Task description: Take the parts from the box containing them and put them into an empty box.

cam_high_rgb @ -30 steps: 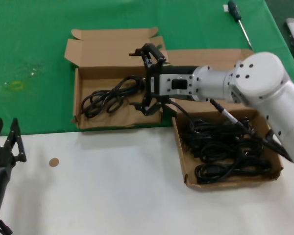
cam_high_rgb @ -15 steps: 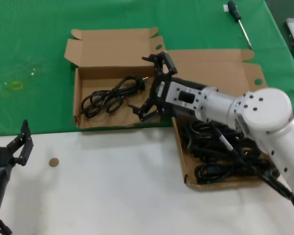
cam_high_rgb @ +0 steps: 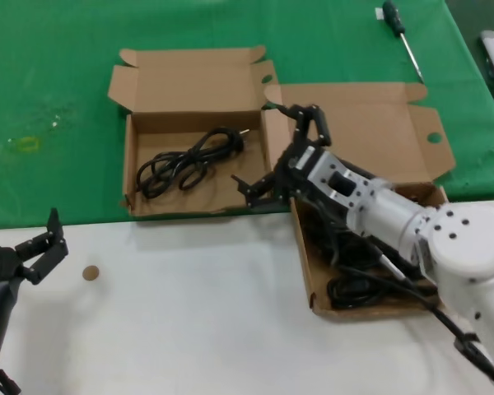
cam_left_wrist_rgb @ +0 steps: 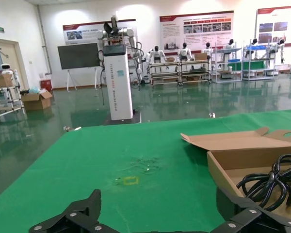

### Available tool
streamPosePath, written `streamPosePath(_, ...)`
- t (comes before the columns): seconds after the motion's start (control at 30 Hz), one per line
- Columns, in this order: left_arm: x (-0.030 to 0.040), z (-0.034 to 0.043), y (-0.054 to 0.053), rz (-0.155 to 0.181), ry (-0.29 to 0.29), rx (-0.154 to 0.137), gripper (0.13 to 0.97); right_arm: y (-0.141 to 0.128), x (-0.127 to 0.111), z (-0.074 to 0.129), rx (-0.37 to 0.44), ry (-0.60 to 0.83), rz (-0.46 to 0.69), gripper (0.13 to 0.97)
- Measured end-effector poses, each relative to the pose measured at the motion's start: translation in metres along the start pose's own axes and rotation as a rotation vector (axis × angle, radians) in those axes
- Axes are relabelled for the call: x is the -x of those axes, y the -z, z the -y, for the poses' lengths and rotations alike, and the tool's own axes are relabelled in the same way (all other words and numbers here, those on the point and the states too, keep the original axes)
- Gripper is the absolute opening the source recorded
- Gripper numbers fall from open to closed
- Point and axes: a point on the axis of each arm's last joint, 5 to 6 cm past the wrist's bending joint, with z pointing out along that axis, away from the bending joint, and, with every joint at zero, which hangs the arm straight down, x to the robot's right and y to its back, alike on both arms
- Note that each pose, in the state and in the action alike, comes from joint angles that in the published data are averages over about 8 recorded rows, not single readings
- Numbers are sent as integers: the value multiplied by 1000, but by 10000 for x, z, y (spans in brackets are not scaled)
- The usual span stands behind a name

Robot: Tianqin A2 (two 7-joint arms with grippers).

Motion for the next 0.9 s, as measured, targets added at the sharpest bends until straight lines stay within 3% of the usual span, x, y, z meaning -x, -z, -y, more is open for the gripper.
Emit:
streamPosePath(0.1,0,0,0,0,0,0,739,91,52,-45,6,-51,-35,966)
streamPosePath(0.37,0,0,0,0,0,0,884,354,179,-156,24,-184,-130,966)
streamPosePath(0.67,0,0,0,0,0,0,957,678,301,-261,48,-327,-241,966)
streamPosePath(0.9,0,0,0,0,0,0,963,947,382,-325,67,-430,-329,966)
